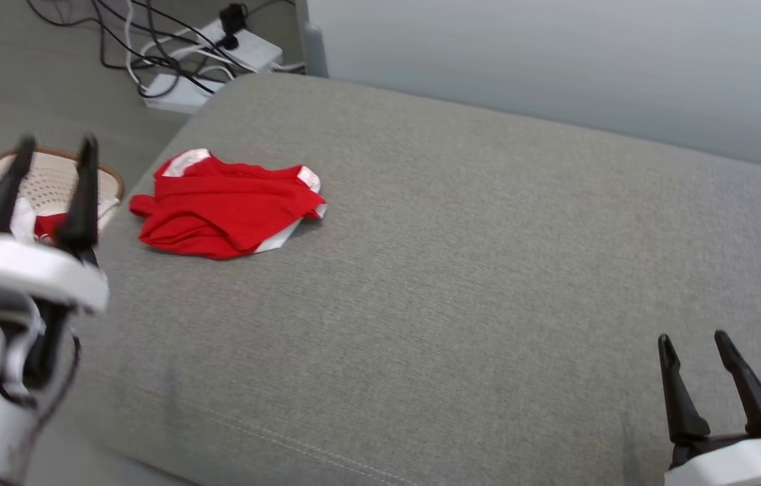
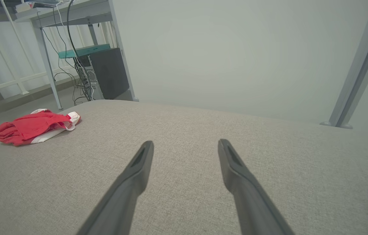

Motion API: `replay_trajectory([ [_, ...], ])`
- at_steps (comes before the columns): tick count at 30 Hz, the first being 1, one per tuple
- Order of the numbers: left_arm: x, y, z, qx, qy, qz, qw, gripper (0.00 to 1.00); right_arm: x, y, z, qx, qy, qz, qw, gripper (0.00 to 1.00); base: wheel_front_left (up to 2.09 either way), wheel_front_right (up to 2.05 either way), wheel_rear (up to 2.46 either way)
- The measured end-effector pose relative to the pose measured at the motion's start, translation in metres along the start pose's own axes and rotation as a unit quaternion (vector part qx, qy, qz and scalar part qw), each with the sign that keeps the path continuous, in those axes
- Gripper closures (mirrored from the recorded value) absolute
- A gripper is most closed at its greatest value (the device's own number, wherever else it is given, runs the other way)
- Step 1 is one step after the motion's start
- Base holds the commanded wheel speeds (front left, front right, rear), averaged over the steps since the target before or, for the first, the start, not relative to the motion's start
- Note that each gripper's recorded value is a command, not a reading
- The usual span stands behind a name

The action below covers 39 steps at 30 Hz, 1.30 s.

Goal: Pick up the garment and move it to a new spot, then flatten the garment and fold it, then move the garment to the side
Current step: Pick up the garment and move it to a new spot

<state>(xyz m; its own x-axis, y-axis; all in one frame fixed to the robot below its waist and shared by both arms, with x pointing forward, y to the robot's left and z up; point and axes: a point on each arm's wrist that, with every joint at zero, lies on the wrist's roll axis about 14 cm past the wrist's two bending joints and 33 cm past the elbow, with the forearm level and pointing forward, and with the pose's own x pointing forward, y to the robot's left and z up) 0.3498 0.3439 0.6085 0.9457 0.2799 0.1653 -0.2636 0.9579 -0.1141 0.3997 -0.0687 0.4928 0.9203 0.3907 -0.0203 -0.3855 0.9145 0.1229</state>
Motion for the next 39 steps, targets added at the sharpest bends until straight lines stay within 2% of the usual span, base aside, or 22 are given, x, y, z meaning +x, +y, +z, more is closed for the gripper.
replay_trajectory([
  [4, 0.052, -0.011, 0.011, -0.007, 0.021, -0.027, 0.999, 0.00, 0.006, -0.016, 0.004, 0.002, -0.007, -0.019, 1.000, 0.00, 0.00, 0.00, 0.00],
  [8, 0.095, -0.018, -0.014, -0.033, 0.083, -0.037, 0.995, 0.00, 0.006, -0.036, -0.004, 0.005, 0.003, -0.045, 0.999, 0.00, 0.00, 0.00, 0.00],
  [11, 0.119, -0.012, -0.045, -0.042, 0.141, -0.017, 0.989, 0.00, 0.007, -0.051, -0.008, 0.005, 0.005, -0.064, 0.998, 0.00, 0.00, 0.00, 0.00],
  [16, 0.131, 0.005, -0.125, -0.050, 0.267, 0.030, 0.962, 0.00, 0.008, -0.077, -0.017, 0.004, 0.014, -0.095, 0.995, 0.00, 0.00, 0.00, 0.00],
  [19, 0.123, 0.013, -0.174, -0.059, 0.336, 0.057, 0.938, 0.00, 0.005, -0.092, -0.027, 0.002, 0.027, -0.114, 0.993, 0.00, 0.00, 0.00, 0.00],
  [24, 0.108, 0.003, -0.237, -0.079, 0.416, 0.073, 0.903, 0.00, -0.001, -0.111, -0.046, 0.000, 0.052, -0.138, 0.989, 0.00, 0.00, 0.00, 0.00],
  [25, 0.101, 0.004, -0.254, -0.077, 0.439, 0.079, 0.892, 0.00, -0.001, -0.115, -0.051, 0.001, 0.059, -0.142, 0.988, 0.00, 0.00, 0.00, 0.00],
  [30, 0.088, 0.009, -0.272, -0.073, 0.469, 0.094, 0.875, 0.00, 0.006, -0.118, -0.050, -0.002, 0.054, -0.140, 0.989, 0.00, 0.00, 0.00, 0.00],
  [31, 0.087, 0.009, -0.273, -0.073, 0.473, 0.094, 0.873, 0.39, 0.006, -0.117, -0.049, -0.003, 0.053, -0.138, 0.989, 0.00, 0.00, 0.00, 0.00],
  [32, 0.086, 0.010, -0.273, -0.070, 0.475, 0.094, 0.872, 0.73, 0.007, -0.116, -0.049, -0.002, 0.053, -0.135, 0.989, 0.00, 0.00, 0.00, 0.00],
  [33, 0.085, 0.011, -0.274, -0.067, 0.477, 0.095, 0.871, 1.00, 0.007, -0.115, -0.049, -0.001, 0.053, -0.134, 0.990, 0.00, 0.00, 0.00, 0.00],
  [35, 0.083, 0.011, -0.274, -0.066, 0.479, 0.097, 0.870, 1.00, 0.007, -0.114, -0.047, 0.002, 0.051, -0.134, 0.990, 0.00, 0.00, 0.00, 0.00],
  [37, 0.092, 0.008, -0.264, -0.055, 0.457, 0.089, 0.883, 1.00, 0.005, -0.115, -0.043, 0.000, 0.047, -0.135, 0.990, 0.00, 0.00, 0.00, 0.00],
  [38, 0.092, 0.008, -0.264, -0.055, 0.457, 0.089, 0.883, 1.00, 0.005, -0.115, -0.043, 0.000, 0.047, -0.135, 0.990, 0.00, 0.00, 0.00, 0.00],
  [39, 0.104, 0.007, -0.251, -0.047, 0.429, 0.084, 0.898, 1.00, 0.004, -0.116, -0.039, -0.001, 0.040, -0.137, 0.990, 0.00, 0.00, 0.00, 0.00],
])
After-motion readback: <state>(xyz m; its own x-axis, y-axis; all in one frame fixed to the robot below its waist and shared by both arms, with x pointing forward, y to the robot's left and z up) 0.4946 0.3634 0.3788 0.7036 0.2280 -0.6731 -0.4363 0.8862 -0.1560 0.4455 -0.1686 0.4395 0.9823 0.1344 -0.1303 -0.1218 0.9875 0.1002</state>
